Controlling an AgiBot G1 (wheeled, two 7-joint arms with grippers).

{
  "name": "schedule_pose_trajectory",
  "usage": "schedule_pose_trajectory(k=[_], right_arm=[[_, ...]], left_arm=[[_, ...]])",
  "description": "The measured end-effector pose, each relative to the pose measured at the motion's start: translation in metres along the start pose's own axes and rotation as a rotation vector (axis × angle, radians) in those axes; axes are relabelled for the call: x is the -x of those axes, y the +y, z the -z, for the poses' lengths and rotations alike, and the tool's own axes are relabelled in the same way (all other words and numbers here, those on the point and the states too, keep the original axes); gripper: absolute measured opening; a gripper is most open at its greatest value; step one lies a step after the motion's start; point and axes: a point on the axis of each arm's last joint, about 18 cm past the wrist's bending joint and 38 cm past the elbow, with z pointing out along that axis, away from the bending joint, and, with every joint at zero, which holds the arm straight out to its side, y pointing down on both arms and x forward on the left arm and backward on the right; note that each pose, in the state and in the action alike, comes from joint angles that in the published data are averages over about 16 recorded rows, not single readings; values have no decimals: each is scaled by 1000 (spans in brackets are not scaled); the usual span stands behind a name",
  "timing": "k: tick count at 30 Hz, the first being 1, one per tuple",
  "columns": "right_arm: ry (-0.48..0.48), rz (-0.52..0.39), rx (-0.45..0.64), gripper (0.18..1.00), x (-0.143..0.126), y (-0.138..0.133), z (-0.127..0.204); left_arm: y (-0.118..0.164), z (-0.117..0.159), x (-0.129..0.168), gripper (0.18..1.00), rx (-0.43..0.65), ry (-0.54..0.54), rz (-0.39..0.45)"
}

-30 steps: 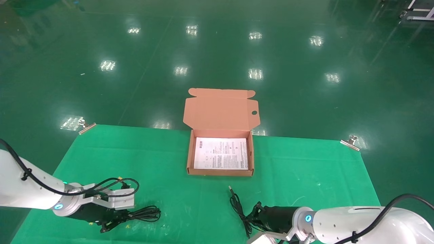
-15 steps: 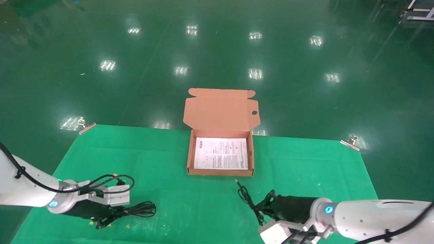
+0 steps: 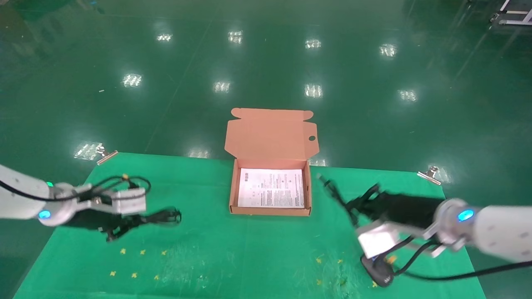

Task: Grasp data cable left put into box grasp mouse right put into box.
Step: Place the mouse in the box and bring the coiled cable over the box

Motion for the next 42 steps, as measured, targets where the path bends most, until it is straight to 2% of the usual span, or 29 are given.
schedule_pose_trajectory(k=[8,15,23,29,36,42], right_arm=[[147,26,83,192,-55,36,39],[298,62,114,192,-113,38,50],[446,86,85,192,-173,10,35],[513,94,38,192,-209,-21,12],[548,106,-9,192,-241,-50,-11],[551,108,-20,192,-252,-60,-24]], left_arm=[[-30,35,38,250,-30,-136,-63],[-61,57,70,250,-62,-253,-109],[-92,78,105,249,-93,-372,-149],[-110,91,124,249,-109,-434,-173],[-121,100,136,249,-120,-473,-185],[-120,103,139,249,-121,-480,-180]])
